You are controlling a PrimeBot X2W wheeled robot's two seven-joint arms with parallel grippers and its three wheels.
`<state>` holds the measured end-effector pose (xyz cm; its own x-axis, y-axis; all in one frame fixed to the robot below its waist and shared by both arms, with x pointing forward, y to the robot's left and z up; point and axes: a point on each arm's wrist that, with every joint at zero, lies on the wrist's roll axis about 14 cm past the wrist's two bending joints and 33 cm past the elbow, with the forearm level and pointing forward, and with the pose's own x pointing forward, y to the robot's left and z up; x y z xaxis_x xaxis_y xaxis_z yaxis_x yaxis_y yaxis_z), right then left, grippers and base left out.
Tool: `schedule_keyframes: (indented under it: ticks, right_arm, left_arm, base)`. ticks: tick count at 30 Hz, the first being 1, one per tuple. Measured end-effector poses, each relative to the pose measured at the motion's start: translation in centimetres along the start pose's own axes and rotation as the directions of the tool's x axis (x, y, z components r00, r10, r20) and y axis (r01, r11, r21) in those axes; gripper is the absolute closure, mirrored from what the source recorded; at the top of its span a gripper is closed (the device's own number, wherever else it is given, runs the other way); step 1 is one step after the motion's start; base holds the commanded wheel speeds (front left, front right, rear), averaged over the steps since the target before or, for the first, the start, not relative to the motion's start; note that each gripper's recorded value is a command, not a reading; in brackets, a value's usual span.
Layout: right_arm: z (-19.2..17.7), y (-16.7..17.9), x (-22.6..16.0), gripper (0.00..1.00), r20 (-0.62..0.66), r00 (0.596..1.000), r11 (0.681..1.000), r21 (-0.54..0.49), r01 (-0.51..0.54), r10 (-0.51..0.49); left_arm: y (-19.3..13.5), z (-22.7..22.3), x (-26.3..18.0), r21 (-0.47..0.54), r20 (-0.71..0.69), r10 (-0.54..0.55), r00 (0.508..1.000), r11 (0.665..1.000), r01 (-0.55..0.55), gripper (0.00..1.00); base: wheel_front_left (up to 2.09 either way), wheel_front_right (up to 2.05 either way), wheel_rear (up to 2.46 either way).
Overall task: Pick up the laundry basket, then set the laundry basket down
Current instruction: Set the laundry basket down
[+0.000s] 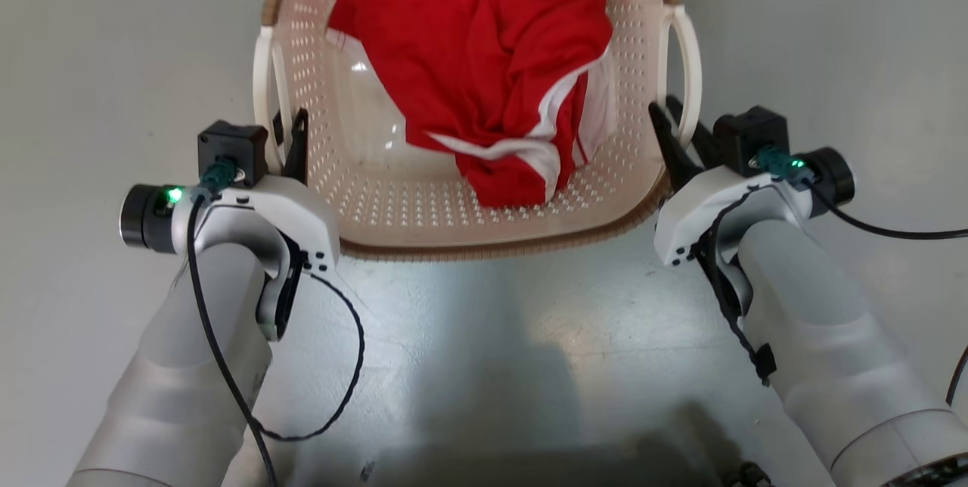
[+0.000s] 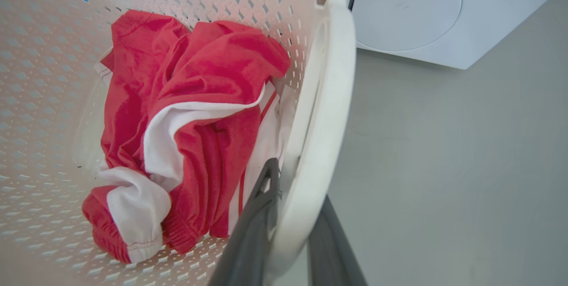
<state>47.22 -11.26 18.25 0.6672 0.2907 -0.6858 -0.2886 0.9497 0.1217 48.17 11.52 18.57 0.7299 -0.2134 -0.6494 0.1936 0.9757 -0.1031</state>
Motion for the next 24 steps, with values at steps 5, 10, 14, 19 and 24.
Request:
schedule_keyframes:
  ticks: [5,10,14,19,24]
  right_arm:
    - [-0.2,-0.4,1.3,1.00,0.023,1.000,1.000,0.006,0.006,-0.006]
    - [-1.2,-1.0,1.4,1.00,0.014,1.000,1.000,0.009,0.023,-0.023]
    - [-1.4,-1.4,1.4,1.00,0.012,0.999,0.999,0.007,0.034,-0.034]
    - [-1.6,-1.5,1.3,1.00,0.008,0.999,0.999,0.010,0.039,-0.039]
    - [-2.6,-1.4,1.0,1.00,-0.017,0.999,0.999,0.015,0.039,-0.039]
  left_arm:
    - [0.6,-0.5,1.2,-0.008,0.009,0.004,1.000,1.000,-0.004,1.00]
    - [0.3,-1.3,1.8,-0.017,-0.002,-0.012,1.000,1.000,0.012,1.00]
    - [0.1,-1.3,2.1,-0.019,-0.002,-0.022,1.000,1.000,0.022,1.00]
    - [0.0,-1.7,2.3,-0.013,-0.016,-0.030,0.999,0.999,0.030,1.00]
    - [-0.2,-2.7,2.2,-0.014,-0.045,-0.035,0.998,0.999,0.034,1.00]
  base:
    - [0.00,0.00,0.00]
    - [0.00,0.00,0.00]
    - [0.00,0.00,0.00]
    - [0.00,0.00,0.00]
    - [0.00,0.00,0.00]
